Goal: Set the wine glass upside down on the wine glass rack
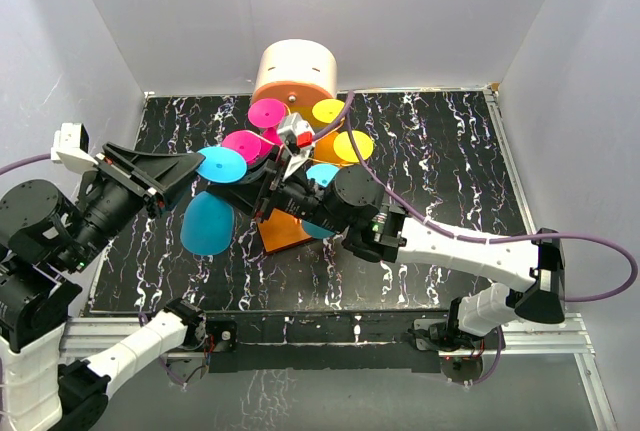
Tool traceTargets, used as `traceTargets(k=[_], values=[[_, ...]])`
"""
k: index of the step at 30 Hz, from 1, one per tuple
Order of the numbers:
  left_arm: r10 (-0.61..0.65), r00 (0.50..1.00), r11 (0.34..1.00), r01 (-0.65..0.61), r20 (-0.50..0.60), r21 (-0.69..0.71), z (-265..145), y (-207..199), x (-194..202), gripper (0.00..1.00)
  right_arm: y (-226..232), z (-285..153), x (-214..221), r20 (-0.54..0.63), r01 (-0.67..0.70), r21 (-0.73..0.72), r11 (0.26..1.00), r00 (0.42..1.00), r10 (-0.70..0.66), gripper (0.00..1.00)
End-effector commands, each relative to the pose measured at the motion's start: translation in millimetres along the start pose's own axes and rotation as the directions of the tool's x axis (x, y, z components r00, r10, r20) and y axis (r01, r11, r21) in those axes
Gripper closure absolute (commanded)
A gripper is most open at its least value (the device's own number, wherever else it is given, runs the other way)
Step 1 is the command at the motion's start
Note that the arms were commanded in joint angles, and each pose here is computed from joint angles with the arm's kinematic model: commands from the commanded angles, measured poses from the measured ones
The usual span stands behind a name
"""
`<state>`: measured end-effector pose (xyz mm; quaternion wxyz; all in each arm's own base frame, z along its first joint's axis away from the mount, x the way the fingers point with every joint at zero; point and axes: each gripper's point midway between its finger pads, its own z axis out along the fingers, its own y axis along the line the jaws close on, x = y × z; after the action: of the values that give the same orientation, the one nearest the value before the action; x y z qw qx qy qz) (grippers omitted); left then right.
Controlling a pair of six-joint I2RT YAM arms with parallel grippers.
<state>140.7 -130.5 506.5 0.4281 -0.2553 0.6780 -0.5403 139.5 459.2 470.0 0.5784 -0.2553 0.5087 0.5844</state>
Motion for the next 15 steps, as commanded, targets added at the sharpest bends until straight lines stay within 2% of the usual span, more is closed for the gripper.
traceTargets(k=[1, 9, 15], values=[[-0.029, 0.999, 0.999, 0.029, 0.023, -0.02, 4, 6, -3, 0.75, 24, 1, -40, 0.099, 0.042, -0.081, 0.996, 0.994, -0.034, 1.0], [-0.059, 0.998, 0.996, 0.06, 0.024, -0.065, 0, 17, -1, 0.69, 32, 4, -28, 0.05, 0.082, -0.136, 0.987, 0.996, -0.076, 1.0], [-0.068, 0.996, 0.994, 0.071, 0.05, -0.079, -8, 22, -4, 0.85, 32, 2, -25, 0.054, 0.076, -0.138, 0.988, 0.996, -0.069, 1.0]])
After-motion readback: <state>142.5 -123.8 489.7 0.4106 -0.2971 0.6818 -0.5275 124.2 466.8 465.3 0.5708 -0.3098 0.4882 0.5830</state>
